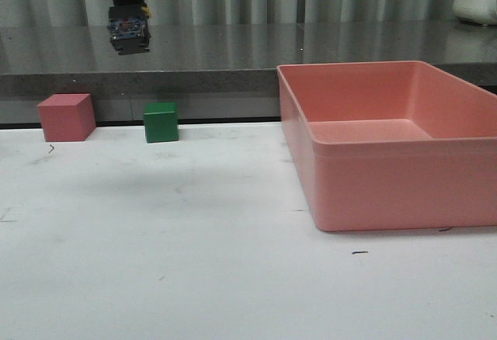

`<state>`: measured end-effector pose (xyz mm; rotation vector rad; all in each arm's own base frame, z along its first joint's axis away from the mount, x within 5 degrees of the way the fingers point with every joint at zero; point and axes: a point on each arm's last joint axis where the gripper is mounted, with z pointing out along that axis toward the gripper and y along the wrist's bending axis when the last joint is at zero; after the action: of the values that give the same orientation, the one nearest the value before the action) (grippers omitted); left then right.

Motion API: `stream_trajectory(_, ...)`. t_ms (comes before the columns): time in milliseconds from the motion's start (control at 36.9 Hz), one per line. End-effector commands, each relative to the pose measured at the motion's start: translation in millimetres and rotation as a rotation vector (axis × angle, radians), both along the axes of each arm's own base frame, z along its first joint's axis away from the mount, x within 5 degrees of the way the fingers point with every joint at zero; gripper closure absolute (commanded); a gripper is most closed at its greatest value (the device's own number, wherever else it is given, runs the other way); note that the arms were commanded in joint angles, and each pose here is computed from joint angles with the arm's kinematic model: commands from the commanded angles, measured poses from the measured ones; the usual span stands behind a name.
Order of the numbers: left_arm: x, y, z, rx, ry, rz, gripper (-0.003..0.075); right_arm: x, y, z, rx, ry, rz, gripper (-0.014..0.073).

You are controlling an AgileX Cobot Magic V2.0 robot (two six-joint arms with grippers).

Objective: Place and stand button with both arms
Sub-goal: 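Lift the button with the left gripper, hanging base down, then lower the button upright onto the table with the left gripper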

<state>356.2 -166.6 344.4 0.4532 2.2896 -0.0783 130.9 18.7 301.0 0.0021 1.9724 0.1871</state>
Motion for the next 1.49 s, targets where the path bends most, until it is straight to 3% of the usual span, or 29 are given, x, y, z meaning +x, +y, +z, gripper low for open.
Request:
stream_trajectory(0, -20, 5, 28, -0.095, -0.217, -0.049, 0.0482, 2, -1, 16, 0.000, -0.115, -0.002, 0.0658)
stream_trajectory(379, -59, 8, -38, -0.131, -0.487, -0.297, 0.0482, 2, -1, 16, 0.000, -0.113, -0.002, 0.0658)
stream_trajectory(813, -63, -1, -113, -0.083, -0.484, -0.450, 0.0477, 2, -1, 16, 0.000, -0.113, -0.002, 0.0658)
stream_trajectory(948, -53, -2, -134, -0.076, -0.471, -0.414, 0.0477, 2, -1, 16, 0.000, -0.113, -0.002, 0.0658)
stream_trajectory(1300, -43, -6, -154, -0.115, -0.487, -0.372, 0.0475, 2, -1, 16, 0.000, -0.113, -0.002, 0.0658)
stream_trajectory(1463, -41, -7, -163, -0.114, -0.472, -0.374, 0.0422, 2, -1, 16, 0.000, -0.113, -0.002, 0.0658)
